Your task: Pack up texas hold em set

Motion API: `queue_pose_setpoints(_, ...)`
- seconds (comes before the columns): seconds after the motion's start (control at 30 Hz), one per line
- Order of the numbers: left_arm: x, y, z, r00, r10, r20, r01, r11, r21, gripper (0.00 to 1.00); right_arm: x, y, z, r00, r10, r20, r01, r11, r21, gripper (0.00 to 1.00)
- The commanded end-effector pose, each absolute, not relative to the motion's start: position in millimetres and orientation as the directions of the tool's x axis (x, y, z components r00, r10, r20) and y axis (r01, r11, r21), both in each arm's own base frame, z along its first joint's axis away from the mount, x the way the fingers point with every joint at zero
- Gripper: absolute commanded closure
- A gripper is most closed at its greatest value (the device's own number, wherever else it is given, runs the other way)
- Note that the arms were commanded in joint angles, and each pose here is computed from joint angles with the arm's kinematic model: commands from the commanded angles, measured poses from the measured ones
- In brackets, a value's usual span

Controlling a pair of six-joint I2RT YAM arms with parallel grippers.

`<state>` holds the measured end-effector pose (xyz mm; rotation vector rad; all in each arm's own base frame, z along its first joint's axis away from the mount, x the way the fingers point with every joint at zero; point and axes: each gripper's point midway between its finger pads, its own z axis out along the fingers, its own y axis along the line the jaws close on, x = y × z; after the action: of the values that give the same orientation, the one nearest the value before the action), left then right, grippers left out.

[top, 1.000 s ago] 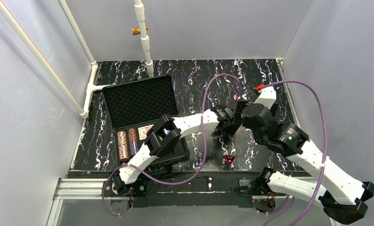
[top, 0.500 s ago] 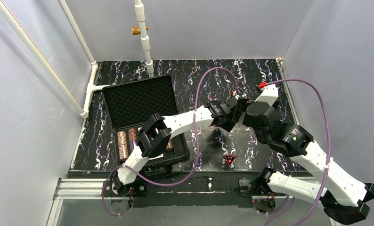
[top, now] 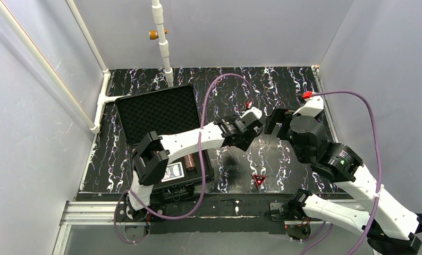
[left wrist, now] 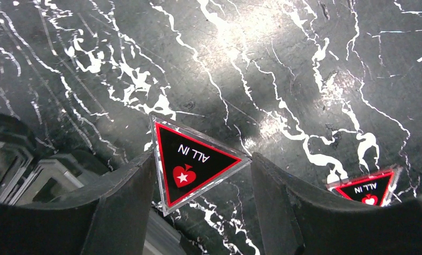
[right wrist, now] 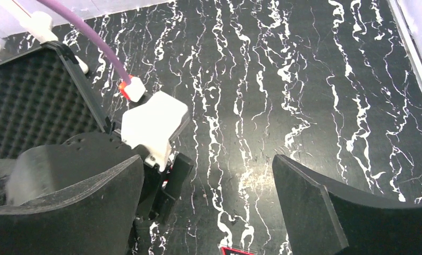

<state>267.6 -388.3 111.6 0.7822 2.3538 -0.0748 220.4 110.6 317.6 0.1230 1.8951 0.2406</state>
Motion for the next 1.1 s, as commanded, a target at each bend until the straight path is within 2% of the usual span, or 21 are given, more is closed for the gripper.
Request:
queue_pose_setpoints(0.0,269.3,-369.3,152.2,-0.583,0.452,-0.675,0.491,0.858,0.151,0.76,223.9,113.0,355.5,-0.228,0.291,-0.929,-0.074,0.946,0.314,0.02)
queue_pose_setpoints(0.33,274.5,-319.1,169.9,-0.606,0.402,-0.687,0.405,0.898,0.169,0.77,208.5,127.1,385.0,-0.153,0.382,-0.911,-0.265,0.873,0.41,0.02)
queue_pose_setpoints(0.83,272.6,-194.5,173.8,-0.68,0.179,-0.711,0.15,0.983,0.104,0.77,210.8,144.5,369.3,-0.209,0.365,-0.907,-0.293,0.862,0.414,0.02)
queue_pose_setpoints(1.07,255.2,-175.9,165.3,-0.643,0.334,-0.689,0.321,0.935,0.152,0.73,212.1,150.8,359.7,-0.232,0.352,-0.907,-0.299,0.861,0.411,0.02)
